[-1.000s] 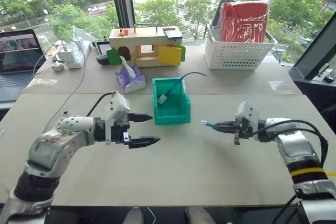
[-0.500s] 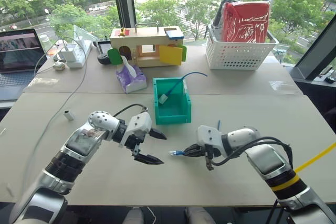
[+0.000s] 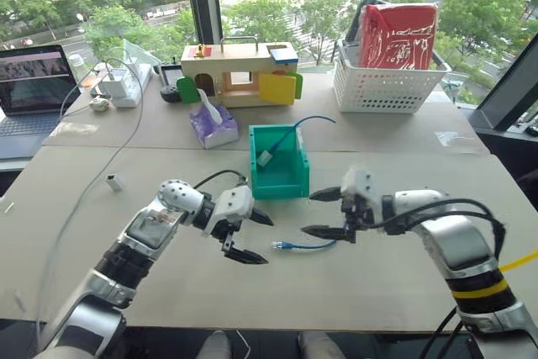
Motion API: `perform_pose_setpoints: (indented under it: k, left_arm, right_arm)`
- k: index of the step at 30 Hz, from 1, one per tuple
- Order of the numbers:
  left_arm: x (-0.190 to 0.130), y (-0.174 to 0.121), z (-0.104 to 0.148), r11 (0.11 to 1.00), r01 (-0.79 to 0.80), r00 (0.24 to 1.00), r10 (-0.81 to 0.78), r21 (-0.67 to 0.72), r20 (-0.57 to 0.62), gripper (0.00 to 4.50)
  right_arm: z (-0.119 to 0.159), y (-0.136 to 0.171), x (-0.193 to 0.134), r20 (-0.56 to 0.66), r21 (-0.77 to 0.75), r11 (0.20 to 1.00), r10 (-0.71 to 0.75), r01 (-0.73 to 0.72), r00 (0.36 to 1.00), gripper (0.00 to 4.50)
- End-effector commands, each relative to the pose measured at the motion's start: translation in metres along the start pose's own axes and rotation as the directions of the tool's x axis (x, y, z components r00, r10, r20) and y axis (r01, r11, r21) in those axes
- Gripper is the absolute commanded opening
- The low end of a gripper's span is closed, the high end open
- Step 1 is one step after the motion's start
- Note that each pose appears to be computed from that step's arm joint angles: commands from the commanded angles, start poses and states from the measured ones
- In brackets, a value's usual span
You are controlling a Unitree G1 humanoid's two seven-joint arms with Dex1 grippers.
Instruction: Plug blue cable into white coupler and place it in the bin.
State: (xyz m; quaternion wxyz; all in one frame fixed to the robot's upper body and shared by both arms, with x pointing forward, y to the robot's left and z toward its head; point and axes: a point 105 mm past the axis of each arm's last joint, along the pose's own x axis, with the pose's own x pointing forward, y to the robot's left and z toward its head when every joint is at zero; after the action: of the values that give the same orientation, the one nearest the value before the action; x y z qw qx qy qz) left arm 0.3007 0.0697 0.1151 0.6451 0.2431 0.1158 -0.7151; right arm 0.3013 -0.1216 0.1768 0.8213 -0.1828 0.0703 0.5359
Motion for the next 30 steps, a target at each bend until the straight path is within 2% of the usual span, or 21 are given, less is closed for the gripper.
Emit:
perform_pose_setpoints:
  k: [1, 5, 11, 12, 13, 15, 20, 24, 27, 30]
  left_arm:
    - [0.007, -0.001, -0.003, 0.999, 0.037, 0.999, -0.035, 0.039, -0.039, 4.50]
    - [0.014, 0.000, -0.014, 0.997, 0.056, 0.995, -0.052, 0.045, -0.085, 4.50]
    - [0.025, 0.007, -0.016, 0.998, 0.053, 0.996, -0.050, 0.041, -0.076, 4.50]
    - [0.026, 0.006, -0.019, 0.998, 0.057, 0.995, -0.053, 0.040, -0.086, 4.10]
    - [0.026, 0.006, -0.021, 0.997, 0.062, 0.994, -0.058, 0.038, -0.090, 3.99]
    - [0.027, 0.004, -0.021, 0.998, 0.067, 0.995, -0.066, 0.021, -0.073, 3.41]
    - [0.030, 0.004, -0.020, 0.998, 0.060, 0.997, -0.060, 0.002, -0.047, 1.60]
    - [0.031, 0.010, -0.006, 0.999, 0.046, 0.999, -0.046, 0.007, 0.026, 0.10]
    - [0.030, 0.019, 0.009, 1.000, -0.008, 0.995, 0.007, 0.015, 0.097, 0.08]
    - [0.029, 0.027, 0.043, 0.999, -0.053, 0.964, 0.048, 0.011, 0.261, 0.08]
  right_arm:
    - [0.021, -0.003, -0.019, 0.053, 0.000, 0.997, -0.071, 0.071, 0.996, 4.01]
    - [0.022, -0.003, -0.030, 0.034, -0.002, 0.994, -0.110, 0.110, 0.993, 4.01]
    - [0.022, -0.007, -0.043, 0.016, 0.009, 0.985, -0.173, 0.173, 0.985, 4.01]
    - [0.021, -0.006, -0.044, 0.015, 0.011, 0.984, -0.179, 0.179, 0.984, 4.08]
    - [0.021, -0.005, -0.044, 0.013, 0.013, 0.983, -0.183, 0.183, 0.983, 4.08]
    - [0.021, -0.004, -0.045, 0.011, 0.019, 0.981, -0.193, 0.192, 0.981, 4.08]
    - [0.023, -0.003, -0.049, 0.002, 0.028, 0.977, -0.213, 0.213, 0.977, 4.08]
    - [0.032, 0.002, -0.064, 0.005, 0.078, 0.969, -0.234, 0.233, 0.972, 4.08]
    - [0.035, 0.012, -0.074, -0.010, 0.133, 0.967, -0.219, 0.219, 0.976, 4.08]
    - [0.025, 0.035, -0.091, -0.089, 0.249, 0.950, -0.170, 0.187, 0.982, 4.08]
